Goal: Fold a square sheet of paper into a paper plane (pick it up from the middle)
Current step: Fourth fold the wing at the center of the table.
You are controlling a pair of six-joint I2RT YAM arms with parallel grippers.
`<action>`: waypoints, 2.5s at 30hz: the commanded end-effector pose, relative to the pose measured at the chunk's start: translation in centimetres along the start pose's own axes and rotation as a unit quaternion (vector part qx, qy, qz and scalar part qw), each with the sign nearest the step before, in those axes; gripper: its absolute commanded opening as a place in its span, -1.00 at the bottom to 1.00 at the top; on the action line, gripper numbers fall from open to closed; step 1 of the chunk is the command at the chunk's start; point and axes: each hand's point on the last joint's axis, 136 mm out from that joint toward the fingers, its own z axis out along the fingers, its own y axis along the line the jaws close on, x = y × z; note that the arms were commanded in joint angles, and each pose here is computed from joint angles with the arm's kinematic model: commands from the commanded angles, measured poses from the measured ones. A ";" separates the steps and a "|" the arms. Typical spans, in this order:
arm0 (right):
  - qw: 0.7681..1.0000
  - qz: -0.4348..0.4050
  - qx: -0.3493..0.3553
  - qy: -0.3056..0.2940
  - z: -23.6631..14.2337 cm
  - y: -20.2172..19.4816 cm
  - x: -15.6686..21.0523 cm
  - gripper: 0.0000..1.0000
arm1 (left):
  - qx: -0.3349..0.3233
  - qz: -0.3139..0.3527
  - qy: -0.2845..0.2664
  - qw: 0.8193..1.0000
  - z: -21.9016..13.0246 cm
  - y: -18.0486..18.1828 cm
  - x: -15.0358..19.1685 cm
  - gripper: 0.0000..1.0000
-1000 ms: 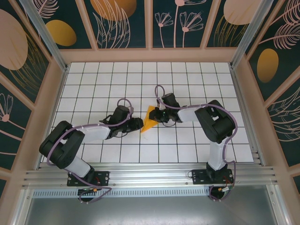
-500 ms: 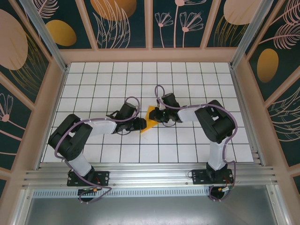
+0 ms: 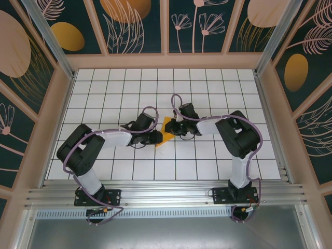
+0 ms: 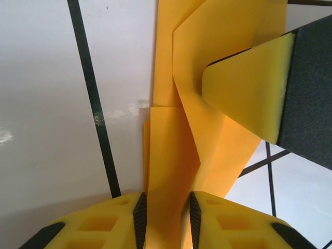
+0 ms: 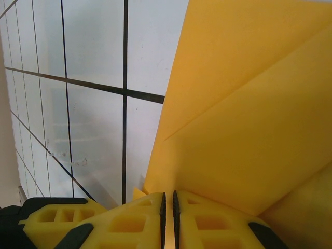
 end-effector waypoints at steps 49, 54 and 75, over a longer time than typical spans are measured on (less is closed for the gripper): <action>0.994 0.000 0.098 0.041 2.2 -3.4 1.5 -0.76 | 0.082 -0.050 -0.024 0.995 -0.7 -3.3 0.2 -0.67; 0.994 0.000 0.099 0.041 2.3 -3.5 1.6 -0.76 | 0.058 -0.054 -0.019 0.997 -0.2 -1.8 1.1 -0.68; 0.994 0.004 0.104 0.045 2.4 -3.9 1.8 -0.75 | 0.012 -0.054 0.005 0.998 0.4 1.2 3.7 -0.72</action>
